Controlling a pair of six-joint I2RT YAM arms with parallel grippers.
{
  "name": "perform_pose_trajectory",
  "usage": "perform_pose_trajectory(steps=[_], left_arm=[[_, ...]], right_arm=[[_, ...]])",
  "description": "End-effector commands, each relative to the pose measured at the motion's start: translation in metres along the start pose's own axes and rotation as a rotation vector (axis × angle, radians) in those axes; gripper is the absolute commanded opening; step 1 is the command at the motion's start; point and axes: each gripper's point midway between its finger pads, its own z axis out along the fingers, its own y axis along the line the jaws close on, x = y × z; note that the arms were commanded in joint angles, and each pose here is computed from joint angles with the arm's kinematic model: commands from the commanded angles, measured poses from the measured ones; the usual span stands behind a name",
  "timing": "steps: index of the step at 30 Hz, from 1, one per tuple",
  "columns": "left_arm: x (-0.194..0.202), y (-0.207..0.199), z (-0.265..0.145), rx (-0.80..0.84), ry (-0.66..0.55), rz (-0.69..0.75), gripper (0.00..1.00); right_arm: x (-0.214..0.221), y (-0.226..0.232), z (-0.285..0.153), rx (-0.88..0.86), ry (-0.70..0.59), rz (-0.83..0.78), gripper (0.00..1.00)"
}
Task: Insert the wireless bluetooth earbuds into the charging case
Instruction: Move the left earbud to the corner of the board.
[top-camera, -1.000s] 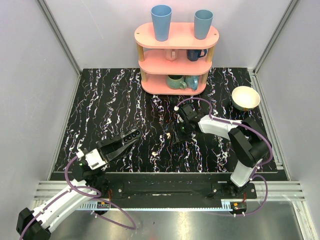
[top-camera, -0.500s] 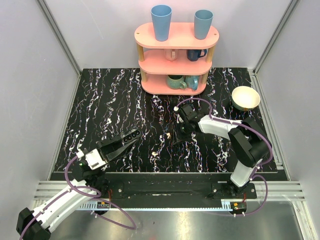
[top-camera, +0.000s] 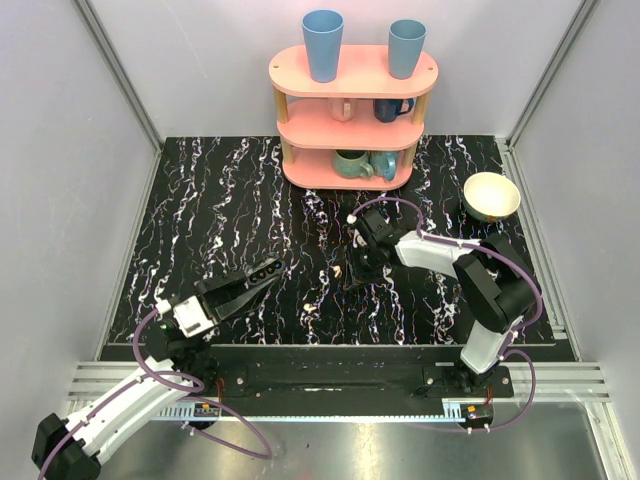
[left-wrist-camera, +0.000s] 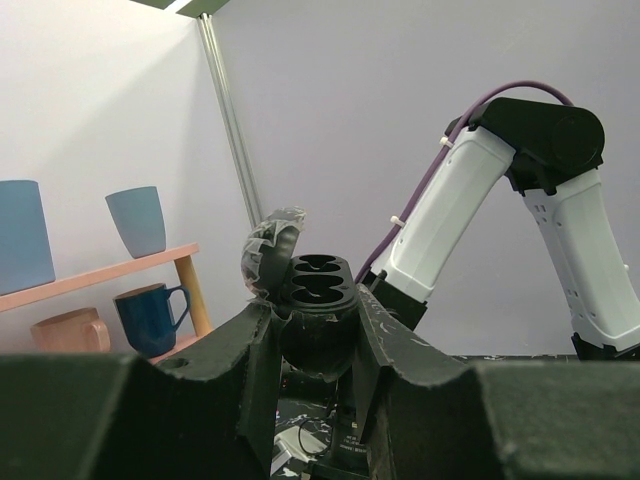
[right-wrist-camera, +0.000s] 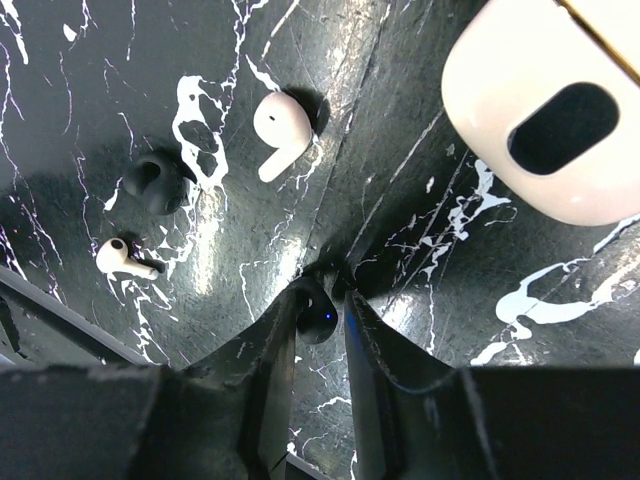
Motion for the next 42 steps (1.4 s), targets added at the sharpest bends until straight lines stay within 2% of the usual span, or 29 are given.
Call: perform_pose_trajectory(steps=[1,9,16,24,27,32,34,37,40,42], left_arm=[[-0.021,0.001,0.009,0.009,-0.063,0.025,0.00],[-0.019,0.002,0.009,0.007,-0.056,0.022,0.00],[-0.019,0.001,0.009,0.007,-0.056,0.020,0.00],[-0.020,0.001,0.008,0.010,-0.060,0.025,0.00],[-0.021,0.001,0.008,0.011,-0.062,0.026,0.00],[-0.022,0.000,0.008,0.010,-0.065,0.028,0.00],[-0.021,0.001,0.007,0.007,-0.064,0.028,0.00],[-0.022,0.001,0.007,0.006,-0.066,0.029,0.00],[-0.021,0.001,0.007,0.009,-0.065,0.029,0.00],[-0.021,0.000,0.007,0.011,-0.063,0.028,0.00]], right_arm=[[-0.003,-0.001,0.005,-0.005,0.002,-0.001,0.32],[-0.003,-0.001,0.007,-0.012,0.002,-0.013,0.31],[-0.004,0.005,-0.005,-0.037,-0.025,-0.026,0.25],[0.016,0.011,-0.011,-0.083,-0.021,0.088,0.24],[0.024,0.013,-0.012,-0.090,-0.032,0.142,0.31],[0.030,0.013,-0.013,-0.086,-0.088,0.237,0.31],[0.036,0.013,-0.011,-0.088,-0.100,0.273,0.36],[0.039,0.015,-0.011,-0.101,-0.136,0.314,0.34],[0.041,0.018,-0.013,-0.102,-0.163,0.321,0.41],[0.036,0.019,-0.019,-0.098,-0.200,0.312,0.52]])
